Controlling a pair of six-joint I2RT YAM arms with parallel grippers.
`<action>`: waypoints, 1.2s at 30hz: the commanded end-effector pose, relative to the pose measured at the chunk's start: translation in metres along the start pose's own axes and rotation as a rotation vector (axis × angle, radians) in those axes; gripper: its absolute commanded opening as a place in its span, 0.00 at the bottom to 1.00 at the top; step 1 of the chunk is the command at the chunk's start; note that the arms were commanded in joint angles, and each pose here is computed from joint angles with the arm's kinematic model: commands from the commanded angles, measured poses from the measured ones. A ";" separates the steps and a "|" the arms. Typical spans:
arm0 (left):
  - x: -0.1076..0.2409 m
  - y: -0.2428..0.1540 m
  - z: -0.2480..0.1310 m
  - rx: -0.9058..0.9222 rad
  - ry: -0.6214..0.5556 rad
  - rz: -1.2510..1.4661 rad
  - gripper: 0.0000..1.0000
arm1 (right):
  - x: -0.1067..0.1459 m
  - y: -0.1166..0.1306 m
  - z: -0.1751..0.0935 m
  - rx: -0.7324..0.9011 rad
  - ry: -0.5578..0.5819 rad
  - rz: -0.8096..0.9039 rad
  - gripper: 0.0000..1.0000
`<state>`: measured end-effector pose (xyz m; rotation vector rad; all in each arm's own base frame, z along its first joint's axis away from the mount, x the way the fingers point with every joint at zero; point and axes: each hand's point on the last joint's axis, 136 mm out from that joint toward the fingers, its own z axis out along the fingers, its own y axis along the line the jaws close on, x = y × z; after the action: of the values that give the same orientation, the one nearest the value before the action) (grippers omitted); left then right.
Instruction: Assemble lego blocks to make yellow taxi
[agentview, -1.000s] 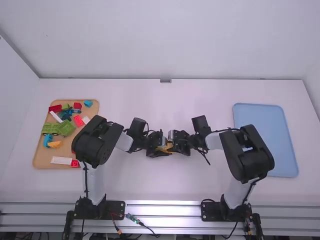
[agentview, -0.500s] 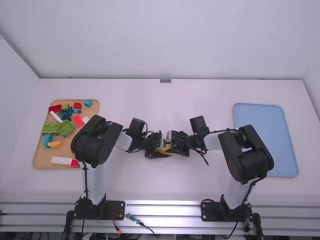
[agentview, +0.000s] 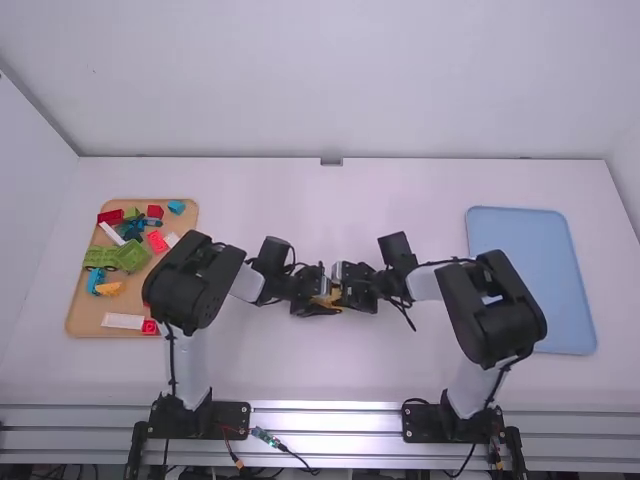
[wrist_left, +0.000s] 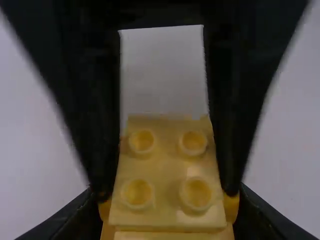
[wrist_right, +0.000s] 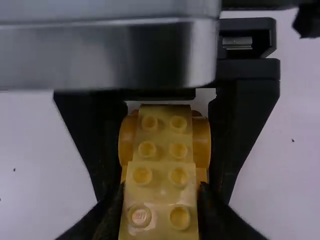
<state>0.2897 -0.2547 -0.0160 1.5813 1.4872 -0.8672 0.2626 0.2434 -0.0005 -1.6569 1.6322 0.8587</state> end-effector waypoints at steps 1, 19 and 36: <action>0.009 -0.006 0.004 0.007 0.021 -0.002 0.55 | 0.014 -0.002 0.003 0.023 0.069 0.030 0.54; 0.012 -0.004 0.004 -0.008 0.039 -0.008 0.55 | -0.028 -0.007 -0.042 0.006 -0.192 -0.042 0.00; 0.012 -0.003 0.004 -0.011 0.041 -0.014 0.56 | 0.005 -0.004 -0.003 -0.018 -0.081 0.081 0.00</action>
<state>0.2932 -0.2551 -0.0163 1.5723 1.4998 -0.8499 0.2668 0.2456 0.0140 -1.5672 1.5548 0.9789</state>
